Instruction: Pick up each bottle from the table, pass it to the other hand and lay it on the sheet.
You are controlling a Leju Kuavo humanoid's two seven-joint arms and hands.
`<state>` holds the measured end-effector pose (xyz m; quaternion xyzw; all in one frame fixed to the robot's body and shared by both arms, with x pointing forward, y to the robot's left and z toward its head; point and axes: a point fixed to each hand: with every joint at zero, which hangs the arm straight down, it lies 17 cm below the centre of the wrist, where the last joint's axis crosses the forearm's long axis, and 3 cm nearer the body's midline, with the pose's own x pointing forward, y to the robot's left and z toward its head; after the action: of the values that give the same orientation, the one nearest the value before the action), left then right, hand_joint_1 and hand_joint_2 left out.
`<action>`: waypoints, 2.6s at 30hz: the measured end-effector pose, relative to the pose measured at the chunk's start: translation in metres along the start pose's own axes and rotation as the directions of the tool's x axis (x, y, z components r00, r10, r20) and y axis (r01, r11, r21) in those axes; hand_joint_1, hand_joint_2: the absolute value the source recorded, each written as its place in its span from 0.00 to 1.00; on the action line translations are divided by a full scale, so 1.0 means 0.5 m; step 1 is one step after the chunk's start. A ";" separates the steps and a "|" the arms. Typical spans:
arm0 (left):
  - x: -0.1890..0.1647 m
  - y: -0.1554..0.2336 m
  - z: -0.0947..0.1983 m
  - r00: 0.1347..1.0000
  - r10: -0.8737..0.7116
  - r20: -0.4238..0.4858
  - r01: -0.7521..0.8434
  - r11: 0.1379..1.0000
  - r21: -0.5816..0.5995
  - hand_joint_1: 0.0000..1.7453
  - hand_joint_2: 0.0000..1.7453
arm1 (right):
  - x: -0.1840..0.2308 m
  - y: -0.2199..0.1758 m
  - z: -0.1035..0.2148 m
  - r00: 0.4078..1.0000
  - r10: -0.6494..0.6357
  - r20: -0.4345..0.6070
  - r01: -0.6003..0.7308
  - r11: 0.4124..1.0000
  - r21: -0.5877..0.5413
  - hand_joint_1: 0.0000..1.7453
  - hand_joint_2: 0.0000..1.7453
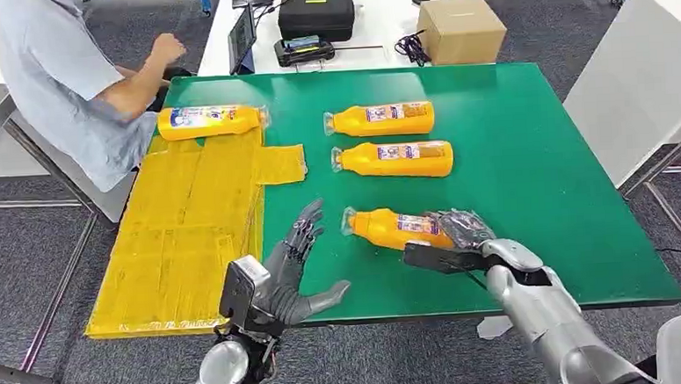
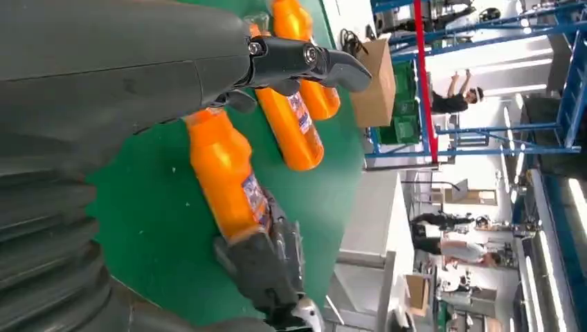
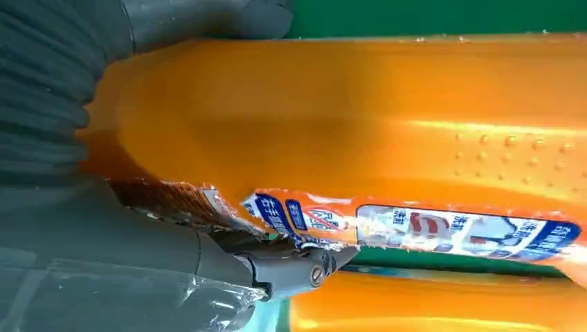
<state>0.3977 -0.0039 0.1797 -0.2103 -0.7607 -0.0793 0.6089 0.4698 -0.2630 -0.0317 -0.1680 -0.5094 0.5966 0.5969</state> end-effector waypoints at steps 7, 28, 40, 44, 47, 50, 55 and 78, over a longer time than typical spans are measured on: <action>-0.005 -0.007 -0.002 1.000 -0.002 -0.001 0.002 1.000 -0.012 0.00 1.00 | -0.028 -0.008 0.025 0.998 -0.068 0.012 0.067 0.998 0.012 1.00 1.00; -0.084 0.174 0.013 0.982 0.171 -0.081 -0.117 0.885 0.451 0.00 1.00 | 0.352 -0.100 0.043 0.854 -0.288 0.433 0.410 0.886 -0.219 1.00 1.00; -0.147 0.157 0.022 0.920 0.385 -0.078 -0.300 0.817 0.492 0.00 1.00 | 0.485 -0.147 0.073 0.749 -0.298 0.592 0.518 0.820 -0.242 1.00 1.00; -0.108 0.108 0.001 0.906 0.421 -0.041 -0.373 0.841 0.392 0.00 1.00 | 0.501 -0.137 0.063 0.728 -0.319 0.607 0.535 0.818 -0.211 1.00 1.00; -0.071 0.087 -0.010 0.884 0.467 0.004 -0.444 0.837 0.321 0.00 1.00 | 0.506 -0.114 0.047 0.723 -0.342 0.601 0.537 0.825 -0.177 1.00 1.00; -0.046 0.069 -0.016 0.863 0.505 0.023 -0.493 0.831 0.258 0.00 1.00 | 0.511 -0.094 0.032 0.715 -0.364 0.598 0.541 0.829 -0.143 1.00 1.00; -0.040 0.062 -0.013 0.858 0.513 0.027 -0.505 0.833 0.227 0.00 1.00 | 0.509 -0.075 0.014 0.712 -0.389 0.585 0.543 0.833 -0.108 1.00 1.00; -0.218 0.073 -0.001 0.905 0.354 -0.235 -0.253 0.893 0.371 0.00 1.00 | 0.557 -0.002 -0.006 0.764 -0.327 0.556 0.440 0.894 -0.079 1.00 1.00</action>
<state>0.4318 0.0046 0.0704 -0.2080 -0.6201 0.1164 0.7475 0.4083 -0.0159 0.0814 0.0508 -0.7357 0.4283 0.5222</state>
